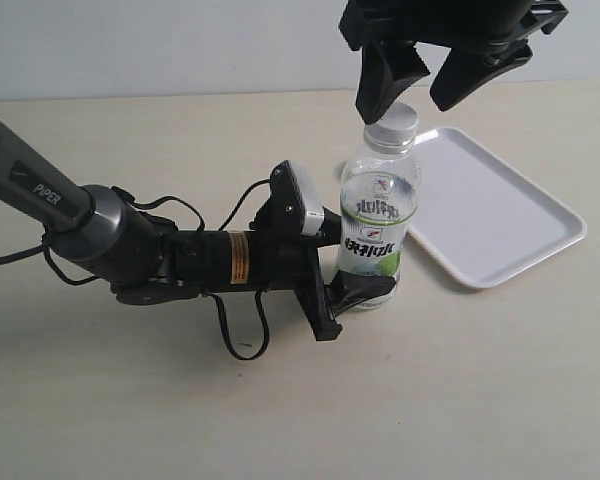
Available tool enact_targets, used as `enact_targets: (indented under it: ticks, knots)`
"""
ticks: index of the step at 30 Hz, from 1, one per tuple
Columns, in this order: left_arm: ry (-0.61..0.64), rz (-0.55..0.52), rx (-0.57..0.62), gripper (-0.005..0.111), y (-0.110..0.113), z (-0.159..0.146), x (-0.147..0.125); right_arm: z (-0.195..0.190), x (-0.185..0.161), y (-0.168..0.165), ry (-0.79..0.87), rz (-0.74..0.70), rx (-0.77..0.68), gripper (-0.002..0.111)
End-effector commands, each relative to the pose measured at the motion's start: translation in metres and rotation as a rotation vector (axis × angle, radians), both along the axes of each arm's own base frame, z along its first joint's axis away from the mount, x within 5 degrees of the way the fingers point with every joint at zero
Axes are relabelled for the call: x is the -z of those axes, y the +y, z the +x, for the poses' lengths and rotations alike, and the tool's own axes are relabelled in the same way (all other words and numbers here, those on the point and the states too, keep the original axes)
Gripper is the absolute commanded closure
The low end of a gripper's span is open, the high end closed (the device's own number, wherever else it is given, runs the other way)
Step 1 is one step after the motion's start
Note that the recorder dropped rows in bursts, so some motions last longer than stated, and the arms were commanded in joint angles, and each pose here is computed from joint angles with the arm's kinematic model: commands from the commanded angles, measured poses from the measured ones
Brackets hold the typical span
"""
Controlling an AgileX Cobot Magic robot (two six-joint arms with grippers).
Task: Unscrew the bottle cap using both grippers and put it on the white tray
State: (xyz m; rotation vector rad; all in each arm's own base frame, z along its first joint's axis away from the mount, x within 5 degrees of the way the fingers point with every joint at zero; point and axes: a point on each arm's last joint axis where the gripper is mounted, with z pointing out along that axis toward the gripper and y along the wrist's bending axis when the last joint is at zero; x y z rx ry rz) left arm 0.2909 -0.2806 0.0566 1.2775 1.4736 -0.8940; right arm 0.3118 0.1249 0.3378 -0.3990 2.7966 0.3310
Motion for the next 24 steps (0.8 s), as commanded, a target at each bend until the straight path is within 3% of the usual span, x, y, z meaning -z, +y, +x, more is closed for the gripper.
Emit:
enact_targets:
  ticks: [1, 8, 24]
  knots:
    - [-0.001, 0.062, 0.015, 0.107, 0.001, -0.002, 0.006, -0.003, -0.003, 0.004, 0.003, 0.052, -0.019, 0.041]
    - [-0.001, 0.062, 0.015, 0.107, 0.001, -0.002, 0.006, 0.011, 0.021, 0.009, 0.065, 0.02, -0.018, 0.041]
    - [0.001, 0.061, 0.014, 0.107, 0.001, -0.002, 0.006, 0.016, 0.006, 0.006, 0.007, 0.004, 0.007, 0.046]
